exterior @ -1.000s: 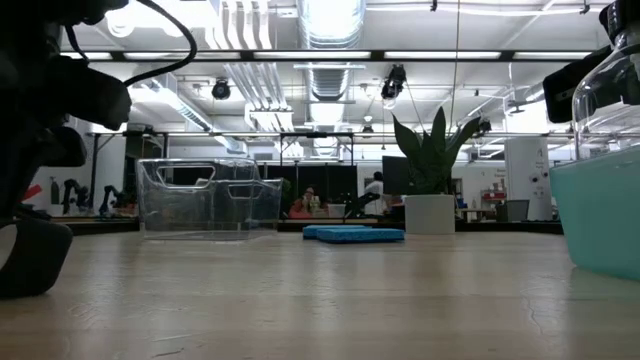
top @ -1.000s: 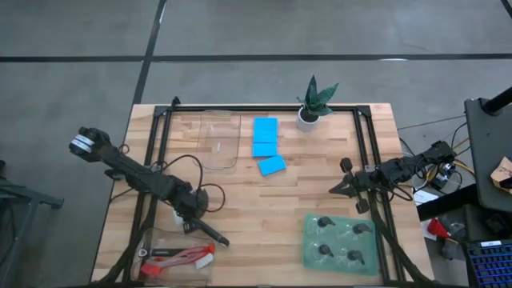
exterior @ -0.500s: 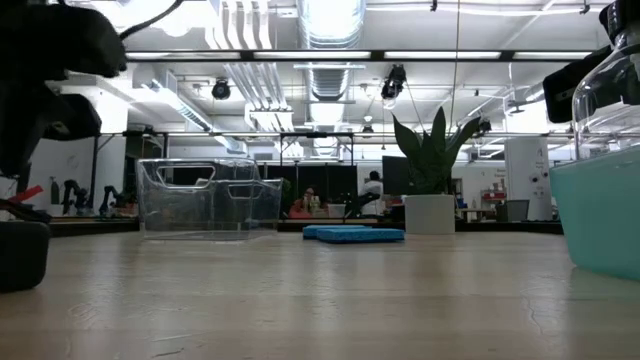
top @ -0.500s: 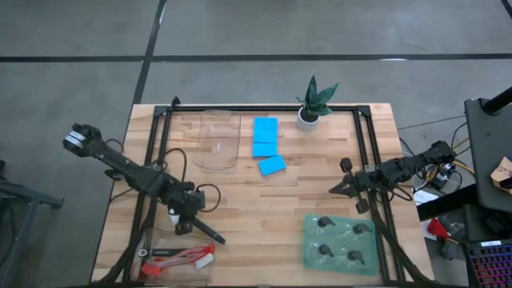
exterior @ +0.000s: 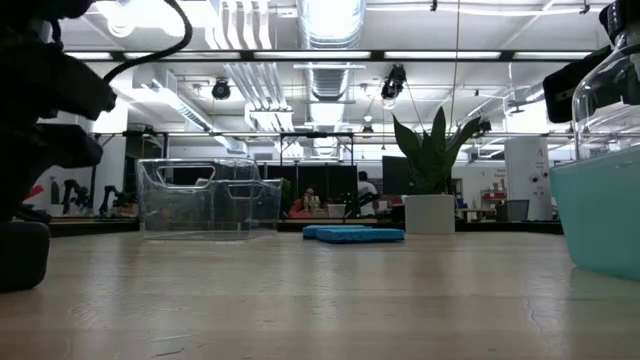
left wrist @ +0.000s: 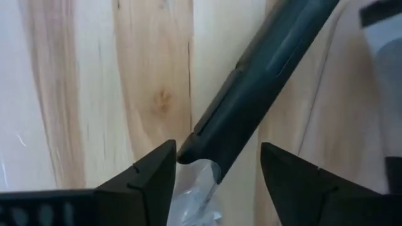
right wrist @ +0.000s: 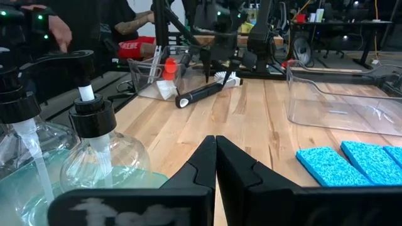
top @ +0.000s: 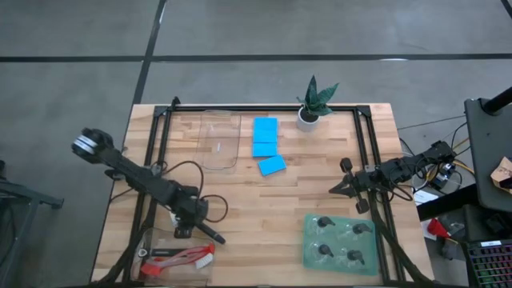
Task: Pick & Place Kitchen Sink Supplies
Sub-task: Put the black dish brush into the bottom transparent bin, then put the sponge into the top transparent bin
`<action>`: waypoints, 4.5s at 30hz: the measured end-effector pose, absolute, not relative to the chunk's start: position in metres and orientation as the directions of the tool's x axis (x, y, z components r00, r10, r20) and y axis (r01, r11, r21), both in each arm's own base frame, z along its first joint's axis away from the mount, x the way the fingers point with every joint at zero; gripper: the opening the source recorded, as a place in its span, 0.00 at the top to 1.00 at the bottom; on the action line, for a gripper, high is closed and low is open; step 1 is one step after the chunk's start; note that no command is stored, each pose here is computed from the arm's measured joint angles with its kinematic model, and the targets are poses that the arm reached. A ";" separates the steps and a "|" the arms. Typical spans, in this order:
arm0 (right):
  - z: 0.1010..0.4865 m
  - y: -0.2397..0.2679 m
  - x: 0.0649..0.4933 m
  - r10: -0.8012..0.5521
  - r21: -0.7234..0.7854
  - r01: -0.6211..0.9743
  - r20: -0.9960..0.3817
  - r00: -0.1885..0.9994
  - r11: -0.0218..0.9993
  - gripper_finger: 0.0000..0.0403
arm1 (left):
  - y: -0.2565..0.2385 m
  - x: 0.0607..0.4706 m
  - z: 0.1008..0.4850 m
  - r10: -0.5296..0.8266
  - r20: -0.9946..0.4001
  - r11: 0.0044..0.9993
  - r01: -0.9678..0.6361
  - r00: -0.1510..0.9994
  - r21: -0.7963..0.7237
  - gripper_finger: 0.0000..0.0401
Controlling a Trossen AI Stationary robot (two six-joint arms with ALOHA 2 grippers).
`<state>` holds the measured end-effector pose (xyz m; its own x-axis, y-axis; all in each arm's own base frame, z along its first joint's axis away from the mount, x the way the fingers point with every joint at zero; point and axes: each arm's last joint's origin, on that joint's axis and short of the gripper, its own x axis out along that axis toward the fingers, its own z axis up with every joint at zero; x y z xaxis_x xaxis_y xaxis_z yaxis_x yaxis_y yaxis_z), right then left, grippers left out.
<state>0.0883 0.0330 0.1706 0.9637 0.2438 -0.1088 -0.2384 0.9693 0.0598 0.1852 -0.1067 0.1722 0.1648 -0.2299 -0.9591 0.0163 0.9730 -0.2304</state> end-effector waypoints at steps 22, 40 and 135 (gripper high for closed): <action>0.171 0.033 0.088 0.244 0.060 -0.238 -0.109 0.964 0.969 0.98 | -0.106 0.188 0.161 -0.153 -0.980 0.982 -0.096 0.127 -0.166 0.70; 0.171 0.033 0.088 0.244 0.060 -0.238 -0.109 0.964 0.969 0.98 | -0.103 0.186 0.255 -0.141 -0.969 0.926 -0.319 0.202 -0.202 0.70; 0.171 0.033 0.088 0.243 0.060 -0.238 -0.109 0.964 0.969 0.98 | -0.153 0.210 0.317 0.153 -0.648 0.936 -0.320 0.746 -0.148 0.49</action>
